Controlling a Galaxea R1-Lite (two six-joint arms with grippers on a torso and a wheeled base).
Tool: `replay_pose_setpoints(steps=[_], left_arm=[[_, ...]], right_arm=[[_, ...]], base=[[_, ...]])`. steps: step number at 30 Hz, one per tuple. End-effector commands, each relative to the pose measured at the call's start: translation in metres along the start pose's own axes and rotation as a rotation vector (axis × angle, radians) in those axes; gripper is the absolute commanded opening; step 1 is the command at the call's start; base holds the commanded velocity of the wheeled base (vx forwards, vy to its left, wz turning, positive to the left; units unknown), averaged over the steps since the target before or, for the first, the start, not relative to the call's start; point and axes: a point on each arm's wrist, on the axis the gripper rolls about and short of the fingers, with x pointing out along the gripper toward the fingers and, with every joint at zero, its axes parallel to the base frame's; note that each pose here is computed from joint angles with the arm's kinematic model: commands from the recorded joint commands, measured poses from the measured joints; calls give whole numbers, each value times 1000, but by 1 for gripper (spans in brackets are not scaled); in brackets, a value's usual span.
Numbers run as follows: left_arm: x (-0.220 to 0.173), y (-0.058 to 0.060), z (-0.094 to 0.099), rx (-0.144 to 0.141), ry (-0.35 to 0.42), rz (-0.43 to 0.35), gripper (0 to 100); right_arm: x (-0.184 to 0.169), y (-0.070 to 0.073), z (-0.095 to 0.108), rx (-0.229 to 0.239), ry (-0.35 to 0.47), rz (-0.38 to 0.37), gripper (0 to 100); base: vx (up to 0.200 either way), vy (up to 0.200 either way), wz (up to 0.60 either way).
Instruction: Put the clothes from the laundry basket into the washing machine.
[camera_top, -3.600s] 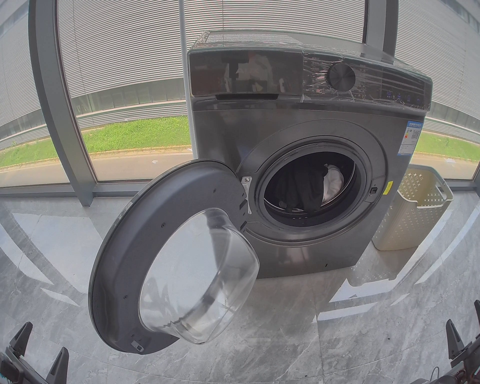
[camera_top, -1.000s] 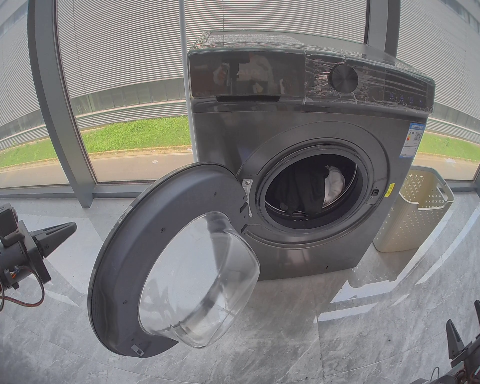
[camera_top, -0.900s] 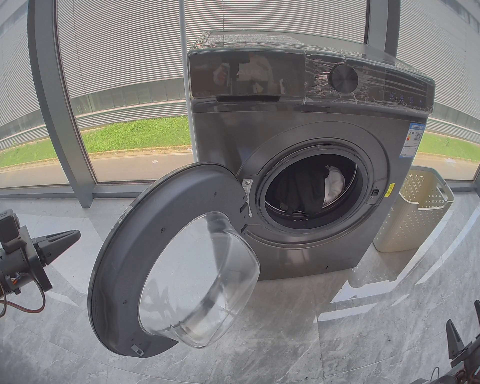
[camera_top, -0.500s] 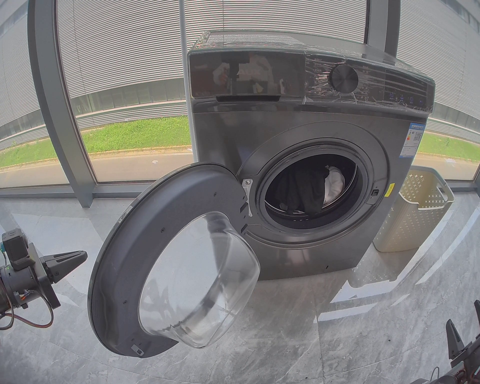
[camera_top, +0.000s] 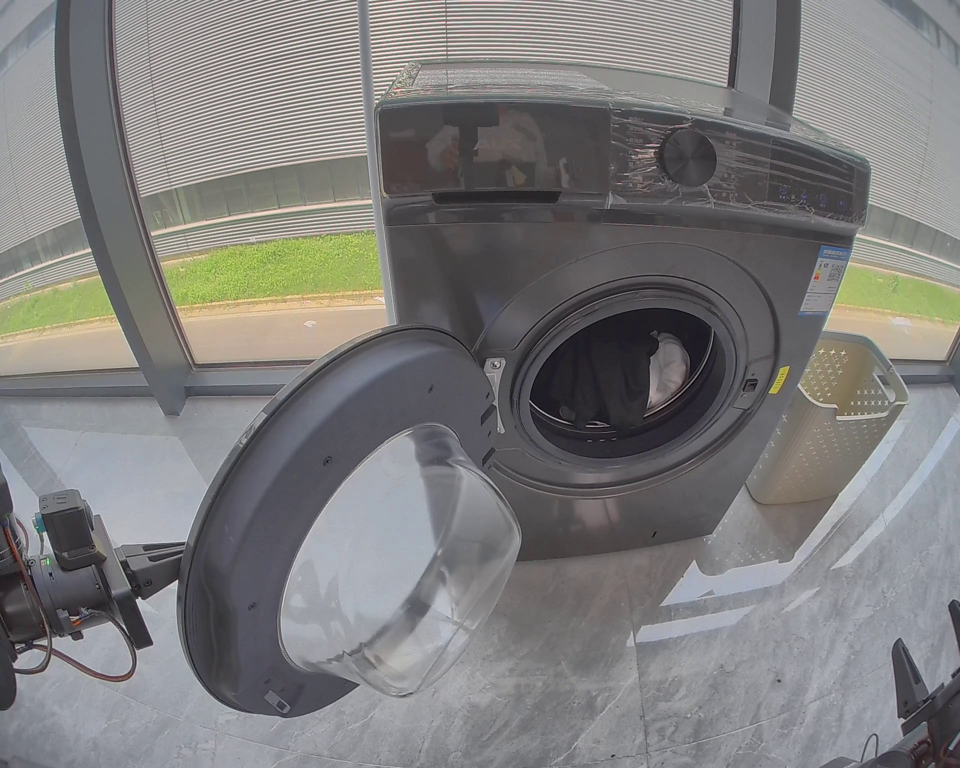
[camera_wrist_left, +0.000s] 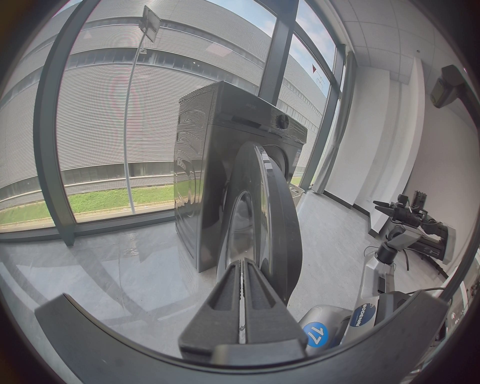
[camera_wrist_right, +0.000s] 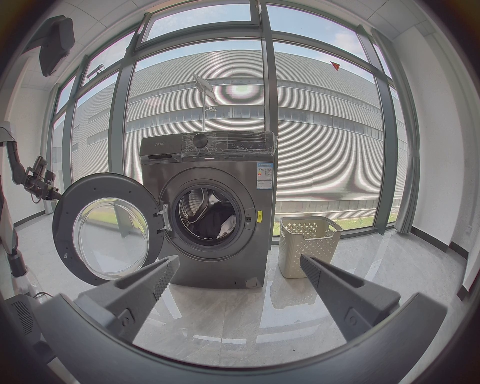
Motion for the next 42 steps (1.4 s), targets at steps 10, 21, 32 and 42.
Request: replay_pose_setpoints(steps=[10, 21, 32, 42], left_arm=[[15, -17, 8, 54, 4, -120, 0], [56, -38, 21, 113, 59, -194, 0], [84, -48, 20, 120, 115, -268, 0], [114, -62, 27, 142, 133, -342, 0]], right_arm=[[0, 0, -5, -1, 6, 0, 100], [0, 0, -5, -1, 6, 0, 100], [0, 0, -5, -1, 6, 0, 100], [0, 0, -5, -1, 6, 0, 100]], base=[[0, 0, 0], [0, 0, 0], [0, 0, 0], [0, 0, 0]])
